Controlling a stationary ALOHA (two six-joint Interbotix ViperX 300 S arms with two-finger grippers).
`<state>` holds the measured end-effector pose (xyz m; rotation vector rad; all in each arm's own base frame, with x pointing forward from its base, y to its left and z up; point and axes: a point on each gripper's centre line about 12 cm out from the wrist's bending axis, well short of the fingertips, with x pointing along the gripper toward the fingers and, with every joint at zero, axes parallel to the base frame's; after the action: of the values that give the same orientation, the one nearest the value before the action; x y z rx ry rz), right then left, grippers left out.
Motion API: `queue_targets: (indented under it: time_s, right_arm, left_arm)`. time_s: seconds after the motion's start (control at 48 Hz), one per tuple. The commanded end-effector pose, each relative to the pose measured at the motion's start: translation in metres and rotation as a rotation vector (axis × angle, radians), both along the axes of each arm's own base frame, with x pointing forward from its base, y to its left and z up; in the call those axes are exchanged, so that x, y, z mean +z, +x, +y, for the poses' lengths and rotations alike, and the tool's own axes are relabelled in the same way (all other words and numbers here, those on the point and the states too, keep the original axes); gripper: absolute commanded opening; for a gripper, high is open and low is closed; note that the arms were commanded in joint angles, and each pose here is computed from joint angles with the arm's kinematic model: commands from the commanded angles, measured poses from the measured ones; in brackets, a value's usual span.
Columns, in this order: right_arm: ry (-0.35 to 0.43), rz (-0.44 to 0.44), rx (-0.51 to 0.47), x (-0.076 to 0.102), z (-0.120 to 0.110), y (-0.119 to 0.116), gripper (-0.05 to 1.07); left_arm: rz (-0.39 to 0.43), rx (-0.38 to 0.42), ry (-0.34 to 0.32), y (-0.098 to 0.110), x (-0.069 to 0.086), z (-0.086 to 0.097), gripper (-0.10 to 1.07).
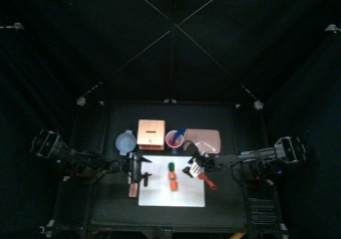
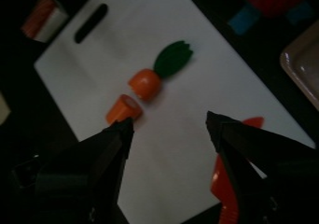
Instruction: Place carrot top onto plate
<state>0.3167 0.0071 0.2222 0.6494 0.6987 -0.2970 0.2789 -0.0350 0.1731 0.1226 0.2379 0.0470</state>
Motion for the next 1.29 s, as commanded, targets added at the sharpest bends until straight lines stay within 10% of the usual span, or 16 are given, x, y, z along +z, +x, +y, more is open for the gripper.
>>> queue_targets:
  time_s: [0.0, 0.458, 0.938, 1.271]
  right_arm:
    - [0.004, -0.075, 0.009, 0.014, 0.0, 0.002, 0.93]
    - [0.032, -0.033, -0.009, 0.0, 0.002, 0.033, 0.93]
    - [0.187, 0.299, -0.163, -0.066, 0.003, 0.08, 0.95]
    - [0.175, 0.335, -0.172, -0.074, -0.001, 0.111, 0.95]
  left_arm:
    - [-0.027, 0.006, -0.014, 0.004, 0.007, -0.002, 0.95]
    - [-0.015, 0.018, -0.017, 0.001, 0.004, 0.0, 0.95]
    - [-0.02, 0.017, -0.018, 0.002, 0.006, 0.0, 0.95]
    - [-0.021, 0.016, -0.004, 0.002, 0.005, 0.002, 0.95]
